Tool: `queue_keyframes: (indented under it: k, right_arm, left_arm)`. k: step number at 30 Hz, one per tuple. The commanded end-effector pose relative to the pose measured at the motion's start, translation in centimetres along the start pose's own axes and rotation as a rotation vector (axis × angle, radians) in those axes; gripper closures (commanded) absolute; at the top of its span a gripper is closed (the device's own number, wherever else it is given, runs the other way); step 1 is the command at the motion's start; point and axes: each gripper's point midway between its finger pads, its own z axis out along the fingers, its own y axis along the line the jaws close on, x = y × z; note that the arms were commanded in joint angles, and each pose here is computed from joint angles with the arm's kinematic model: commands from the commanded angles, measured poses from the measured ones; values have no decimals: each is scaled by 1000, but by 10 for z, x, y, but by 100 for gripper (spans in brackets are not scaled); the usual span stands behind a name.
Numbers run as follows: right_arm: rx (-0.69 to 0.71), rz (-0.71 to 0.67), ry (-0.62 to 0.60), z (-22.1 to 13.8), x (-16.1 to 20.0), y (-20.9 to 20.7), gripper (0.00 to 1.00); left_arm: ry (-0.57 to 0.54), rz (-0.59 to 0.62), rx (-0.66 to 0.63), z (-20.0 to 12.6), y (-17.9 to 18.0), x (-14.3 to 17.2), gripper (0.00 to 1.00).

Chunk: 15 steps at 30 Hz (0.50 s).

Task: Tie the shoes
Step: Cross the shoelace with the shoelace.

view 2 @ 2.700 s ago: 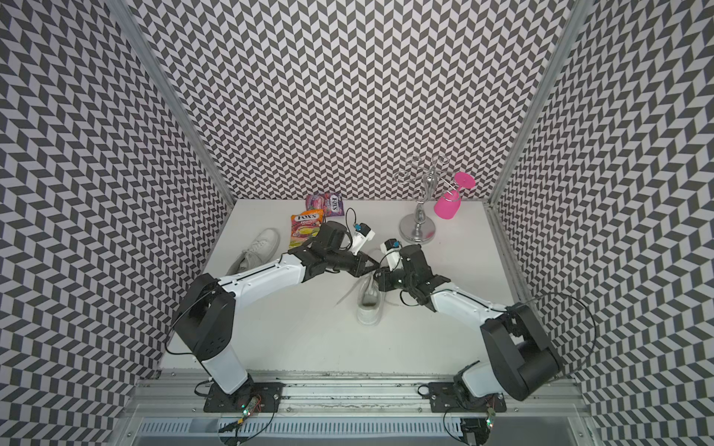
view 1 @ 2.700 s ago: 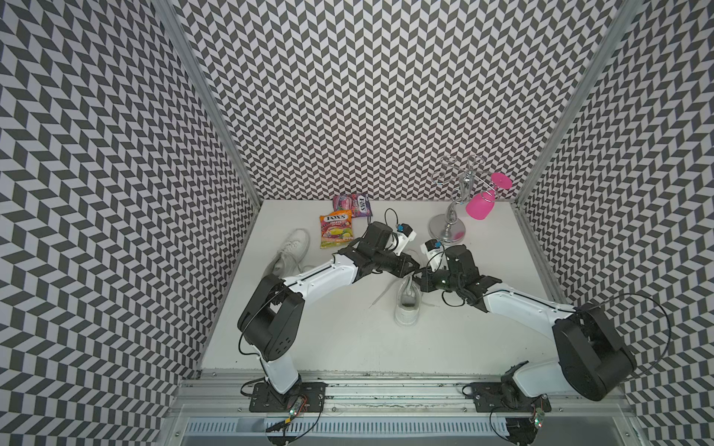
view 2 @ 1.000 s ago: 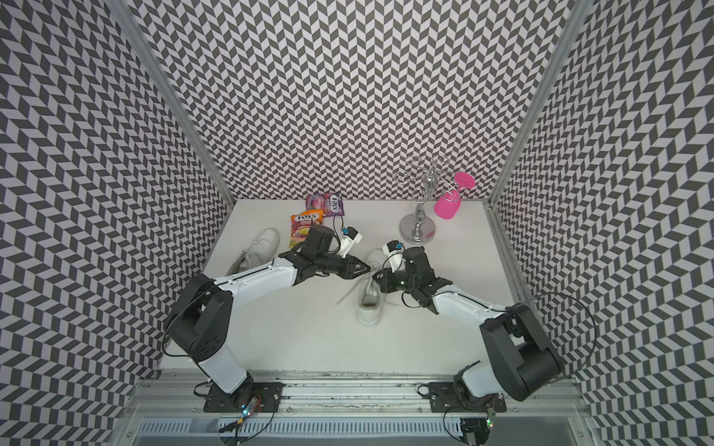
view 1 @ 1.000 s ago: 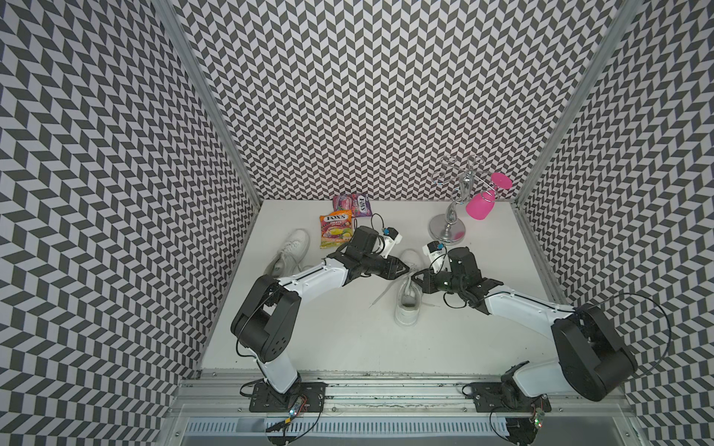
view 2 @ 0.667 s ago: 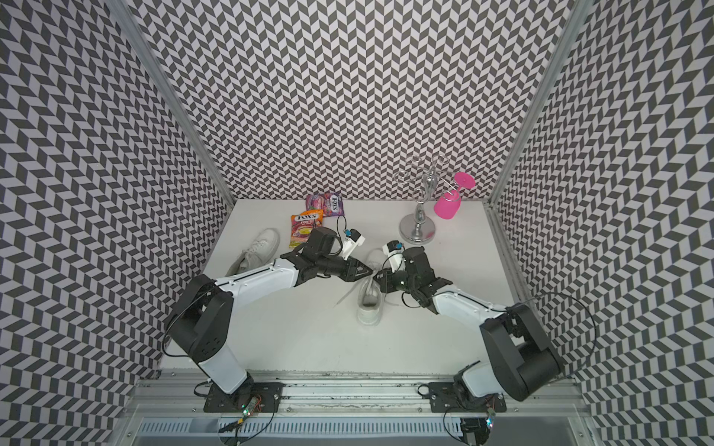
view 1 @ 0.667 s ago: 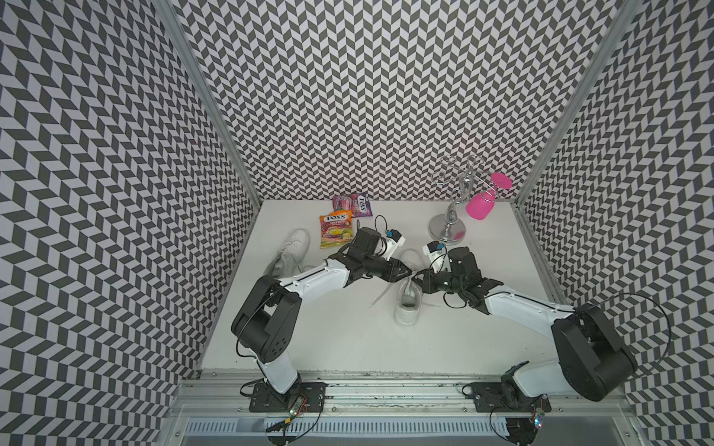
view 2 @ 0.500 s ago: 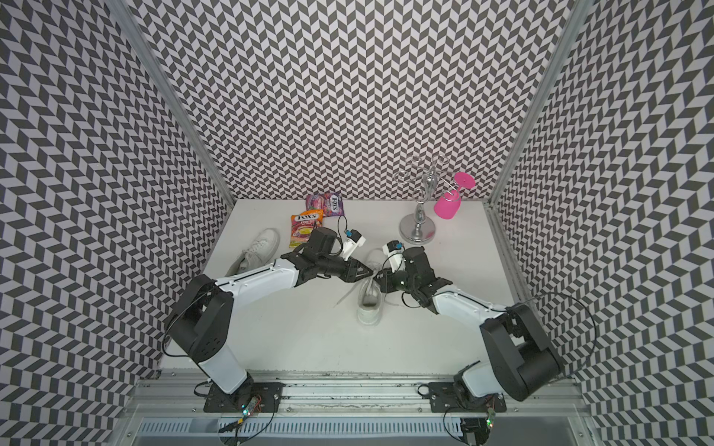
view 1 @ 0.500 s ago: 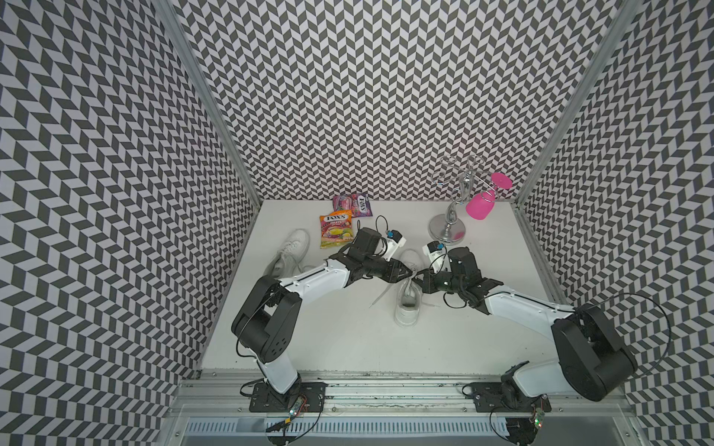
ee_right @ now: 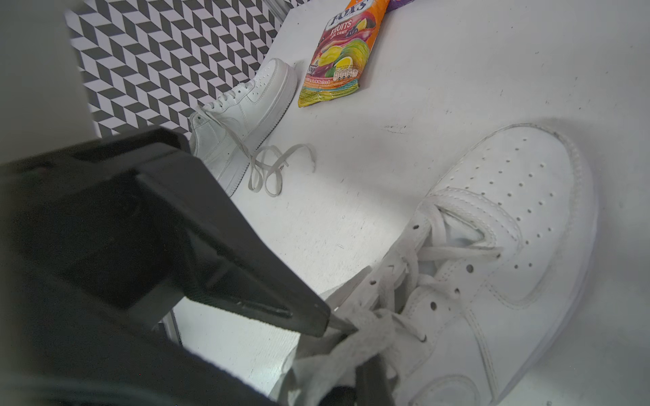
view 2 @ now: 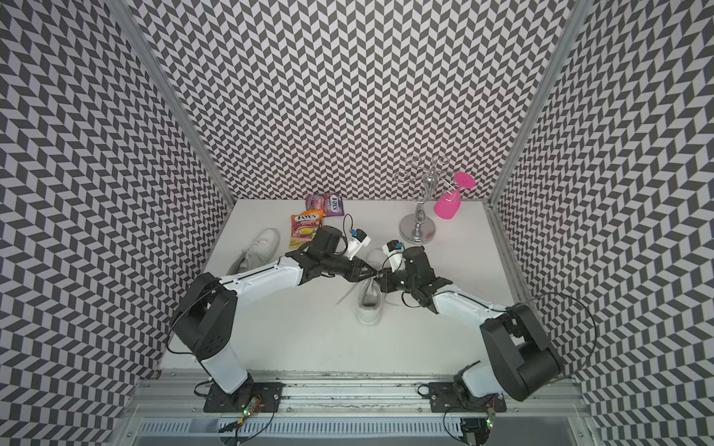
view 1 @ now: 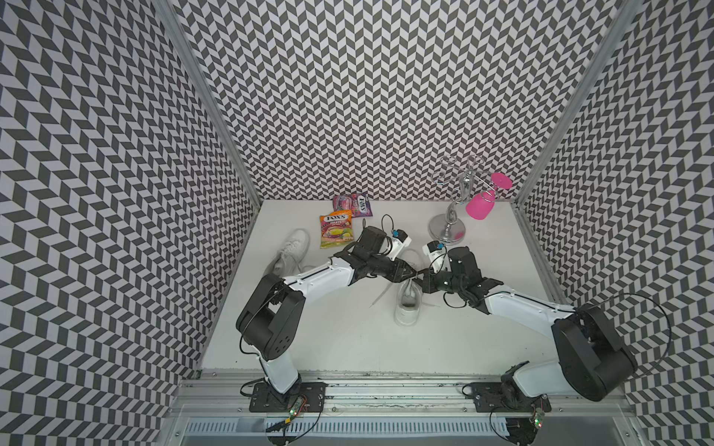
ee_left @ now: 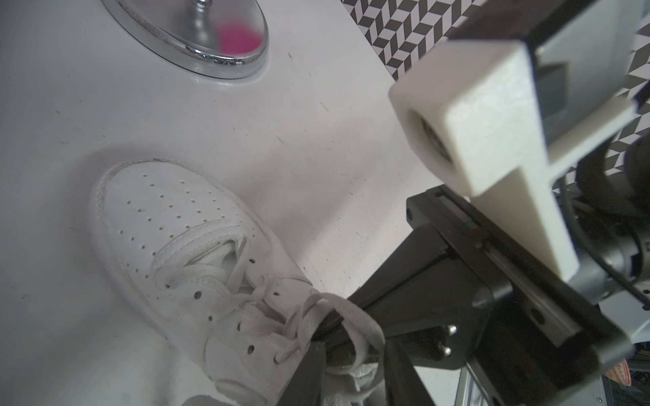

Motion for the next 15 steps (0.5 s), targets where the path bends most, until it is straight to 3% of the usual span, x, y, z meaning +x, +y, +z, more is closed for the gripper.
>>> queue_keyframes:
  k: [1, 13, 15]
  right_arm:
    - [-15, -41, -48, -5, -19, 9, 100]
    - [17, -53, -52, -8, -21, 6, 100]
    - [38, -60, -54, -11, -21, 4, 94]
  left_arm:
    - [6, 23, 6, 4, -3, -5, 72]
    - [-9, 35, 10, -1, -7, -9, 91]
    - [-17, 40, 12, -4, -10, -12, 94]
